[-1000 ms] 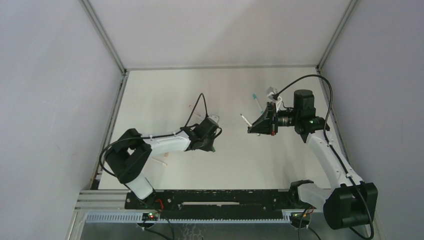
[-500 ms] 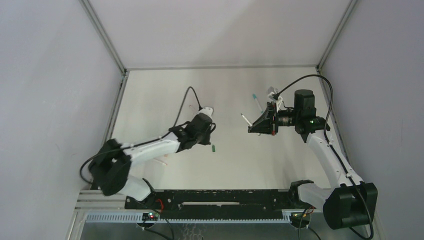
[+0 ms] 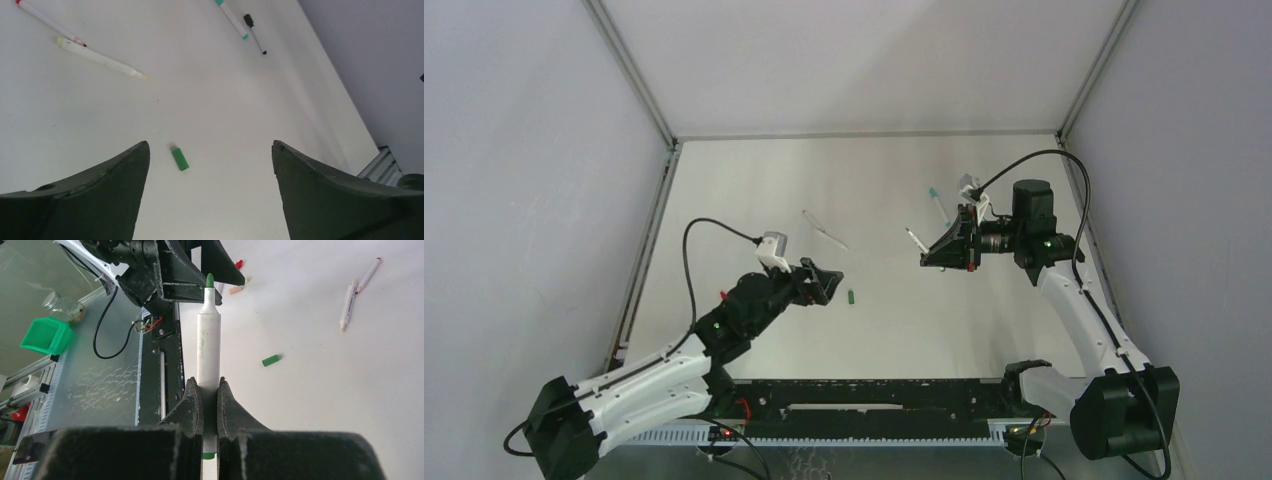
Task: Insert the pens into the pen caps
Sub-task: Move the pen cap to the center of the board, then insert the pen cap onto the pen.
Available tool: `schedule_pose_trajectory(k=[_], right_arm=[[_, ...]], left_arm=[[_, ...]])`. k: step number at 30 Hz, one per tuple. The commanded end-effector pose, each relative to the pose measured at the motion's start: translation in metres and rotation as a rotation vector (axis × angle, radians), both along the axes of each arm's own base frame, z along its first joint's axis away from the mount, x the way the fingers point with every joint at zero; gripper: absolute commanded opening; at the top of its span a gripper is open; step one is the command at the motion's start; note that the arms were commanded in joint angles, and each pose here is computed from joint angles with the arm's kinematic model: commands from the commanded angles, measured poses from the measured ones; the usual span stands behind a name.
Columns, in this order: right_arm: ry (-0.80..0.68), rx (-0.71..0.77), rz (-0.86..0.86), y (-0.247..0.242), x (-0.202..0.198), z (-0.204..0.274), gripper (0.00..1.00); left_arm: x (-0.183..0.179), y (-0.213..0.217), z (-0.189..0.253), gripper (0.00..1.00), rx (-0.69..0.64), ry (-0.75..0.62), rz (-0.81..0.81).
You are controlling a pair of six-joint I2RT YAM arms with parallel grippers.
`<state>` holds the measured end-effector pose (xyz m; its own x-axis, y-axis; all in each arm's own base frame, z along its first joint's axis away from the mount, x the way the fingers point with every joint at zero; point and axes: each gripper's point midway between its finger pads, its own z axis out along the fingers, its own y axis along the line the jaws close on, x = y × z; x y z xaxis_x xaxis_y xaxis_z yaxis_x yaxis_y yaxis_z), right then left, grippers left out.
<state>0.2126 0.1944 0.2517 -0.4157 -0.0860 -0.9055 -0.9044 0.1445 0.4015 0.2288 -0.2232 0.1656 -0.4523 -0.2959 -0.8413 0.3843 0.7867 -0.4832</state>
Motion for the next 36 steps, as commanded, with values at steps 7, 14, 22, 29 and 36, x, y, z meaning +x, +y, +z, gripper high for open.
schedule_pose_trajectory(k=[7, 14, 22, 29, 36], right_arm=[[-0.063, 0.0, -0.019, -0.005, 0.003, 0.01, 0.0], [-0.062, 0.0, -0.022, -0.006, 0.004, 0.009, 0.0], [-0.064, 0.0, -0.022, -0.006, 0.003, 0.009, 0.0], [-0.062, 0.002, -0.019, -0.006, 0.003, 0.009, 0.0], [-0.062, 0.001, -0.02, -0.006, 0.003, 0.009, 0.0]], left_arm=[[-0.007, -0.027, -0.04, 0.9, -0.134, 0.197, -0.034], [0.006, -0.011, -0.094, 0.68, 0.291, 0.413, 0.21], [0.017, -0.036, -0.11, 0.55, 0.486, 0.511, 0.231], [0.025, -0.05, -0.12, 0.45, 0.584, 0.555, 0.224], [0.025, -0.055, -0.13, 0.38, 0.628, 0.564, 0.216]])
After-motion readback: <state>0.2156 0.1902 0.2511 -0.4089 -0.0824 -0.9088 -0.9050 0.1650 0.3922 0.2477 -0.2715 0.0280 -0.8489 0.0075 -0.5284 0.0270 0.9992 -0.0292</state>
